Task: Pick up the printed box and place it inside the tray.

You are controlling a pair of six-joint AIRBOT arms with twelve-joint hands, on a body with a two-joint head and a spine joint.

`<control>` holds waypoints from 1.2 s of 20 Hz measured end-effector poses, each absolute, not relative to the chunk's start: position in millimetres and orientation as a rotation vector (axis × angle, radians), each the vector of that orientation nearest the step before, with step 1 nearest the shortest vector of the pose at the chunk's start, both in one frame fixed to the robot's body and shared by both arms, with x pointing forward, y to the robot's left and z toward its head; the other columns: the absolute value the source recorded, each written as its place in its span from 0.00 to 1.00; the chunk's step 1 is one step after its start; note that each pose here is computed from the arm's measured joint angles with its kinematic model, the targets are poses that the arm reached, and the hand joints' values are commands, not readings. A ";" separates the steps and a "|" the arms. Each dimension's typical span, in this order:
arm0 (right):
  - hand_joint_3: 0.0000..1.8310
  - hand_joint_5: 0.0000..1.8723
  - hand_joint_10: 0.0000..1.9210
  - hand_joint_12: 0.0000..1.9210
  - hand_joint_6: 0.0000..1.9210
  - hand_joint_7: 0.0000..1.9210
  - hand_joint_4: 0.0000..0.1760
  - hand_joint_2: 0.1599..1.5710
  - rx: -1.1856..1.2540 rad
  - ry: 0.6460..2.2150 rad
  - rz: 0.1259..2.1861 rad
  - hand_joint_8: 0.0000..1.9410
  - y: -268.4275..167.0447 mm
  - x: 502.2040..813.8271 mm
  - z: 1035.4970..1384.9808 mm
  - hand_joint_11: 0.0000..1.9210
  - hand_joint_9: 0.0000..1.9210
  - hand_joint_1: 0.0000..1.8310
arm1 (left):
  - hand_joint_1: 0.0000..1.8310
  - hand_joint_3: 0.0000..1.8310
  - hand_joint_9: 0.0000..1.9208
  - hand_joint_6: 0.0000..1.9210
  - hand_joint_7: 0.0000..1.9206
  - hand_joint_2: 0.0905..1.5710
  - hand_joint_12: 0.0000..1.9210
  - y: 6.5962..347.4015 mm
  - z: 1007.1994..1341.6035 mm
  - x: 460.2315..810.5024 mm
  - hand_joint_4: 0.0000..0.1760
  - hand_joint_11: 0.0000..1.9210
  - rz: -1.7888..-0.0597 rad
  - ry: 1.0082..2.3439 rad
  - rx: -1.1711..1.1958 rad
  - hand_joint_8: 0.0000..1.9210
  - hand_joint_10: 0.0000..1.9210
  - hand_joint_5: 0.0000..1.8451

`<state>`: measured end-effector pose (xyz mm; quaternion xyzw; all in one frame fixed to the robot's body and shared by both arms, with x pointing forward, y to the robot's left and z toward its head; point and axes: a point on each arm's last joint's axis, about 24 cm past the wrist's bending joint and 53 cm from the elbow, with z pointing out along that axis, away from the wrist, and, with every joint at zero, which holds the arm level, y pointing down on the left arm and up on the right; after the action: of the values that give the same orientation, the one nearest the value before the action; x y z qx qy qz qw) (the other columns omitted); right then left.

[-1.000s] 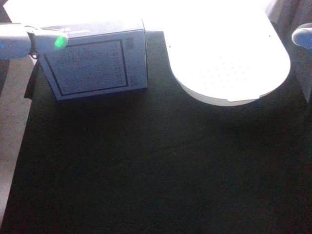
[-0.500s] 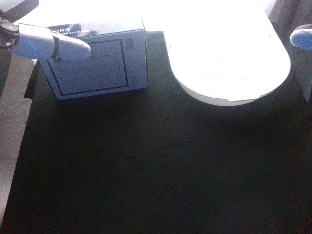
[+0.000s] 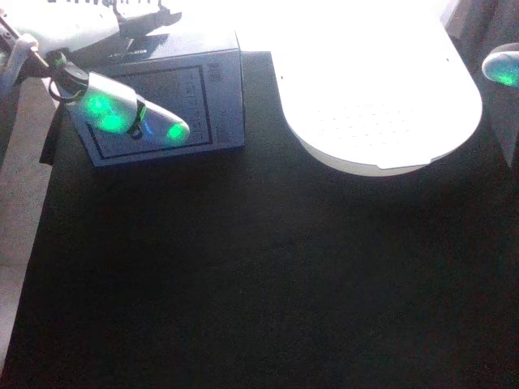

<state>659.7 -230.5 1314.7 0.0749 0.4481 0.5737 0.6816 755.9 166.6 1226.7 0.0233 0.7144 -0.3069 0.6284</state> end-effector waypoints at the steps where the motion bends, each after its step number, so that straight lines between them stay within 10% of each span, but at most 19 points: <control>1: 0.00 0.00 0.00 0.16 0.00 0.10 1.00 0.47 0.164 1.005 1.288 0.00 -230.1 659.3 1315.0 0.00 0.06 0.32 | 0.23 0.00 0.10 0.00 0.08 0.41 0.03 167.2 1225.4 756.4 0.00 0.06 -0.700 1.643 0.053 0.01 0.01 0.00; 6: 0.00 0.01 0.00 0.25 0.00 0.12 1.00 0.44 0.162 1.006 1.288 0.00 -229.6 659.2 1314.8 0.00 0.09 0.32 | 0.50 0.00 0.21 0.00 0.15 0.54 0.11 164.4 1223.5 757.3 0.00 0.20 -0.707 1.635 0.052 0.00 0.01 0.09; 7: 0.00 0.00 0.00 0.24 0.00 0.12 0.98 0.44 0.160 1.006 1.289 0.00 -229.2 658.9 1314.9 0.00 0.08 0.32 | 0.64 0.00 0.38 0.01 0.33 0.59 0.22 164.4 1223.7 757.4 0.00 0.34 -0.710 1.634 0.050 0.02 0.03 0.25; 8: 0.00 0.00 0.00 0.24 0.00 0.11 0.96 0.45 0.163 1.007 1.288 0.00 -229.6 659.3 1314.6 0.00 0.07 0.31 | 0.78 0.00 0.56 0.03 0.48 0.62 0.37 164.1 1227.3 757.2 0.00 0.45 -0.718 1.619 0.048 0.36 0.36 0.43; 9: 0.00 0.00 0.00 0.25 0.00 0.11 0.93 0.45 0.163 1.006 1.288 0.00 -229.6 659.2 1314.8 0.00 0.07 0.30 | 0.72 0.00 0.66 0.31 0.60 0.65 0.51 163.6 1230.4 756.9 0.00 0.57 -0.724 1.605 0.048 0.40 0.33 0.53; 11: 0.00 0.01 0.00 0.26 0.00 0.12 0.90 0.45 0.162 1.006 1.288 0.00 -229.5 659.1 1314.7 0.00 0.07 0.30 | 0.70 0.00 0.74 0.41 0.62 0.66 0.53 164.1 1230.8 756.2 0.00 0.65 -0.735 1.596 0.040 0.44 0.23 0.52; 19: 0.00 0.00 0.00 0.24 0.00 0.08 0.85 0.47 0.164 1.008 1.294 0.00 -226.5 660.6 1311.9 0.00 0.06 0.27 | 0.70 0.00 0.76 0.48 0.57 0.69 0.55 167.8 1238.0 763.1 0.00 0.63 -0.792 1.576 -0.026 0.52 0.16 0.47; 23: 0.00 0.00 0.00 0.21 0.00 0.06 0.99 0.48 0.166 1.008 1.294 0.00 -226.8 660.7 1311.9 0.00 0.06 0.34 | 0.69 0.00 0.72 0.54 0.56 0.70 0.53 175.6 1276.1 745.9 0.00 0.60 -0.866 1.467 -0.044 0.52 0.15 0.45; 24: 0.00 0.00 0.00 0.22 0.00 0.05 0.87 0.47 0.168 1.007 1.293 0.00 -227.3 660.9 1312.1 0.00 0.05 0.36 | 0.70 0.00 0.73 0.49 0.60 0.68 0.51 176.8 1291.7 741.4 0.00 0.60 -0.872 1.424 -0.029 0.45 0.14 0.49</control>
<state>660.9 -227.3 1312.1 0.0749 0.4483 0.5760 0.6795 741.4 176.8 1291.7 -0.0129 0.6322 -0.3872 0.6709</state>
